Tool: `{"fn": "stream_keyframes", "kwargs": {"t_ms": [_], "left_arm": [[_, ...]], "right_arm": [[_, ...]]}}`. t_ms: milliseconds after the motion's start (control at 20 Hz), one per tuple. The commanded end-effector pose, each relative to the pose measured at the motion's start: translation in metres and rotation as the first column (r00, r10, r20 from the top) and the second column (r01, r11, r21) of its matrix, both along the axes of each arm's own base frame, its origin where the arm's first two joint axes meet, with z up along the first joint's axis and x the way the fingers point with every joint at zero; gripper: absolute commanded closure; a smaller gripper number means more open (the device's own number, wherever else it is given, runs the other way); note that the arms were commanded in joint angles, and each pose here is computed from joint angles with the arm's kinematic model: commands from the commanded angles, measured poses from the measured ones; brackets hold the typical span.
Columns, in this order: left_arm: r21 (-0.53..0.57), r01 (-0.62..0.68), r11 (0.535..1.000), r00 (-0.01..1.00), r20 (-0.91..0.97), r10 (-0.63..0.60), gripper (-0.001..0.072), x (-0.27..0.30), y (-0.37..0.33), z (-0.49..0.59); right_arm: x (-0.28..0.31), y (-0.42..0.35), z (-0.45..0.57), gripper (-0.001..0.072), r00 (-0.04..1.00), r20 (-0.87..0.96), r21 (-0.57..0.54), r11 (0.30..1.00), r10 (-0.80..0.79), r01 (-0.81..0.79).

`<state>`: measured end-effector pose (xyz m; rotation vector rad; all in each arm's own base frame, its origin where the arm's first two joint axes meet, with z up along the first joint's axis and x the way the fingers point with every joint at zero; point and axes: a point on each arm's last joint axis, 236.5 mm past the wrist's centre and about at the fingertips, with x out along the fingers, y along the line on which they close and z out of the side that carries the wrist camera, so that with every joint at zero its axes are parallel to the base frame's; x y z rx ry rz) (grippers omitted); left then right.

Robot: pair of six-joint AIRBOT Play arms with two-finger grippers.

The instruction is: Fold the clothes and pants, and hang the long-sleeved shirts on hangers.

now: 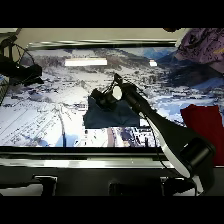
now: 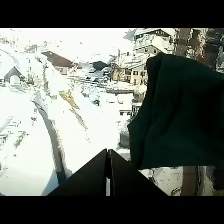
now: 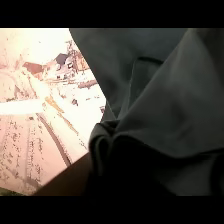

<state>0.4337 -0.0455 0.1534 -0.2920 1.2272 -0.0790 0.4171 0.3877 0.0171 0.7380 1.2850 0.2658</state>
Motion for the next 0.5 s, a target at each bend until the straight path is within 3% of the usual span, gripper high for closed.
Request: {"fn": "stream_keyframes", "kwargs": {"t_ms": [0, 250, 450], "left_arm": [[0.000, -0.001, 1.000, 1.000, -0.001, 0.001, 0.0689, 0.000, 0.000, 0.000], [0.000, -0.001, 1.000, 1.000, -0.003, 0.001, 0.0689, 0.000, 0.001, -0.001], [0.000, -0.001, 1.000, 1.000, -0.002, 0.001, 0.0689, 0.000, 0.001, -0.001]], "right_arm": [[-0.009, 0.015, -0.007, 0.0418, 0.999, -0.006, 0.010, 0.999, 0.034, -0.034], [-0.012, 0.019, 0.038, 0.0385, 0.985, 0.114, 0.050, 0.990, 0.126, -0.132], [0.009, -0.048, 0.098, 0.0385, 0.976, 0.197, 0.016, 0.995, 0.094, -0.100]]}}
